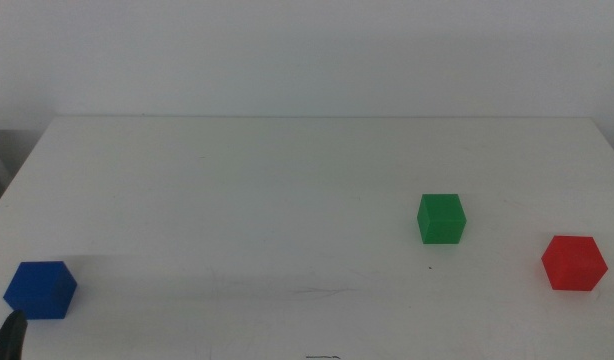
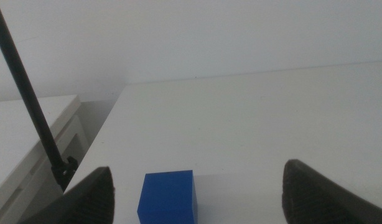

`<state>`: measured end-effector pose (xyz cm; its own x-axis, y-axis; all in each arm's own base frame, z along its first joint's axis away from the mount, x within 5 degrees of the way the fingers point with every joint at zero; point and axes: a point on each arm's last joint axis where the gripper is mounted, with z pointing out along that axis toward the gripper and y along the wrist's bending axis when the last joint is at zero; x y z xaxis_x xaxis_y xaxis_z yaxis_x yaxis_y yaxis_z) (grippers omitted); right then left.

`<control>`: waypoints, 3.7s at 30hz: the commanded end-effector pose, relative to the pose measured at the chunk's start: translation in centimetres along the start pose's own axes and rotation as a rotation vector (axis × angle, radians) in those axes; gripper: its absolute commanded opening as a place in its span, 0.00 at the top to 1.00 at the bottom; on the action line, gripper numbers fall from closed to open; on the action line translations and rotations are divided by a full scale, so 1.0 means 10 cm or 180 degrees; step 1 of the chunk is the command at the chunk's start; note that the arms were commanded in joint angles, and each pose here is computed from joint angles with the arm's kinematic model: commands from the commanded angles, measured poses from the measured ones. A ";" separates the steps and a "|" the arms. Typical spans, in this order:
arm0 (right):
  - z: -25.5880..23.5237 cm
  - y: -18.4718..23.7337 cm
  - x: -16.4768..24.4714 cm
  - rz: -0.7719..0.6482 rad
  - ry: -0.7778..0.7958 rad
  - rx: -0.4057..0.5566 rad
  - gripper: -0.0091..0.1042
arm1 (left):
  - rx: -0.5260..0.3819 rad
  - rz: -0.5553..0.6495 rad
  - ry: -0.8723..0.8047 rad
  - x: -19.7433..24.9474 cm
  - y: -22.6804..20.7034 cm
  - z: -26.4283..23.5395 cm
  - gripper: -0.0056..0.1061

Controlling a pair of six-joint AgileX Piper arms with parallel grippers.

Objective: Stack red cubes first, then green, then blue cubes in a specific spot.

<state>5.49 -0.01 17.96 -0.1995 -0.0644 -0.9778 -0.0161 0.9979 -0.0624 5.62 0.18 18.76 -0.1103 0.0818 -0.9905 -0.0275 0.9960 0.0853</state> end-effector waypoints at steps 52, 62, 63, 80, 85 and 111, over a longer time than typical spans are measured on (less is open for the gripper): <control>1.80 -0.11 -1.88 0.0384 0.3264 -0.0113 0.23 | -0.0027 -0.0076 -0.0343 -0.10 0.01 -0.02 0.14; 2.27 -0.12 -1.47 0.0109 0.3592 -0.0254 0.22 | -0.0027 -0.0076 -0.0343 -0.10 0.01 -0.02 0.14; 2.30 -0.13 -1.44 0.0103 0.3630 -0.0241 0.21 | -0.0027 -0.0076 -0.0343 -0.10 0.01 -0.02 0.14; 2.65 -0.23 -1.09 0.0086 0.3675 -0.0137 0.21 | -0.0027 -0.0076 -0.0343 -0.10 0.01 -0.02 0.14; 2.74 -0.23 -1.01 0.0082 0.3646 -0.0137 0.21 | -0.0027 -0.0076 -0.0343 -0.10 0.01 -0.02 0.14; 2.83 -0.19 -0.82 0.0394 0.3868 0.0080 0.93 | -0.0027 -0.0076 -0.0343 -0.10 0.01 -0.02 0.14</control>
<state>35.02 -1.26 16.88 -0.9964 0.0581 -0.0619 0.0578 0.9983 0.0071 5.62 0.18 18.76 -0.1103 0.0818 -0.9905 -0.0275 0.9960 0.0853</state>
